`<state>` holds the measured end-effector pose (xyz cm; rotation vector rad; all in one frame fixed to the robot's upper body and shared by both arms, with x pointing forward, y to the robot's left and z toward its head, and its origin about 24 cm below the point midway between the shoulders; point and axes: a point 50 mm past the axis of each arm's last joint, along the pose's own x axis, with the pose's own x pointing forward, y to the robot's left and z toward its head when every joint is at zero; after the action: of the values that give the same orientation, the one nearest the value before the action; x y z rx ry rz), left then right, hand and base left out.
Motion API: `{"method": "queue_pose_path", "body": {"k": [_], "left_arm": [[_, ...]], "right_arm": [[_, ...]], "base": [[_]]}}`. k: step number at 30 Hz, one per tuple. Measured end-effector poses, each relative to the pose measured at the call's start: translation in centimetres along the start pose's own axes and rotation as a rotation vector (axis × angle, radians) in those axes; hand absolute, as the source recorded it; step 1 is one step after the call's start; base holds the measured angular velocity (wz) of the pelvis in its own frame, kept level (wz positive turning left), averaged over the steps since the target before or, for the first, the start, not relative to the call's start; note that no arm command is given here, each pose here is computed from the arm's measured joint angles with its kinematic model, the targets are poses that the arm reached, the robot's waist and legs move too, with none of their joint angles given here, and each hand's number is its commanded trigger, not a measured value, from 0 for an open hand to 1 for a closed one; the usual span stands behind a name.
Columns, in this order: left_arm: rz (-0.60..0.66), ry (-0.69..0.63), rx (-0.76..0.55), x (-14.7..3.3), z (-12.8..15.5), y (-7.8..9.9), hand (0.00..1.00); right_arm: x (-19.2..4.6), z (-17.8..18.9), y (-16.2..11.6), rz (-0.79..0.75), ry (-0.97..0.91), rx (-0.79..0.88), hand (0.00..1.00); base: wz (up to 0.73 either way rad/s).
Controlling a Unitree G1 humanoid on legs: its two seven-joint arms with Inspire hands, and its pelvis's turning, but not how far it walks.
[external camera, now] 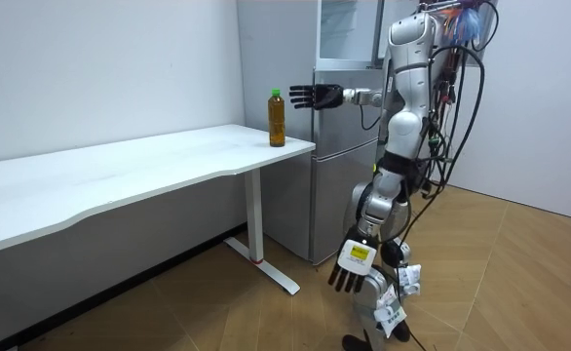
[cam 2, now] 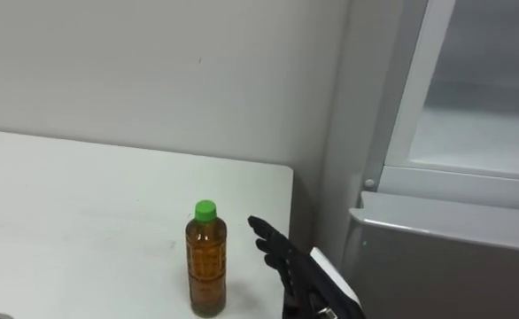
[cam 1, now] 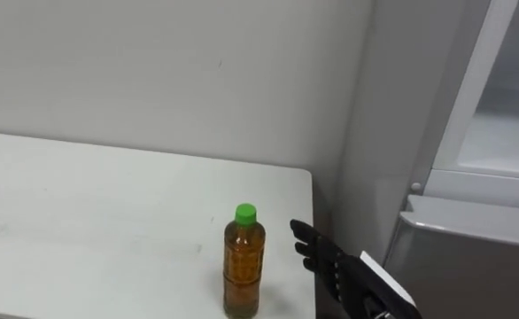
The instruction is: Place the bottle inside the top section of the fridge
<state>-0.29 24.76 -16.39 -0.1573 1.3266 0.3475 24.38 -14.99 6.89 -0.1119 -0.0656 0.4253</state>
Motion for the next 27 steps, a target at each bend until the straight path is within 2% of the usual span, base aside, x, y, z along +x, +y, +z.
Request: {"method": "queue_pose_path", "body": {"k": [6,19,27], "left_arm": [[0.000,0.012,0.036,0.0,-0.2,0.0,0.00],[0.004,0.060,0.147,0.0,-0.6,-0.1,0.00],[-0.002,0.130,0.269,-0.1,-1.6,-0.4,0.00]], "right_arm": [[0.1,-0.1,-0.4,-0.060,-0.005,0.051,0.00],[2.2,-1.1,-1.1,-0.183,0.035,0.070,0.00],[3.6,-1.8,-1.8,-0.244,0.075,0.086,0.00]], "base": [[0.04],[0.04],[0.09]]}}
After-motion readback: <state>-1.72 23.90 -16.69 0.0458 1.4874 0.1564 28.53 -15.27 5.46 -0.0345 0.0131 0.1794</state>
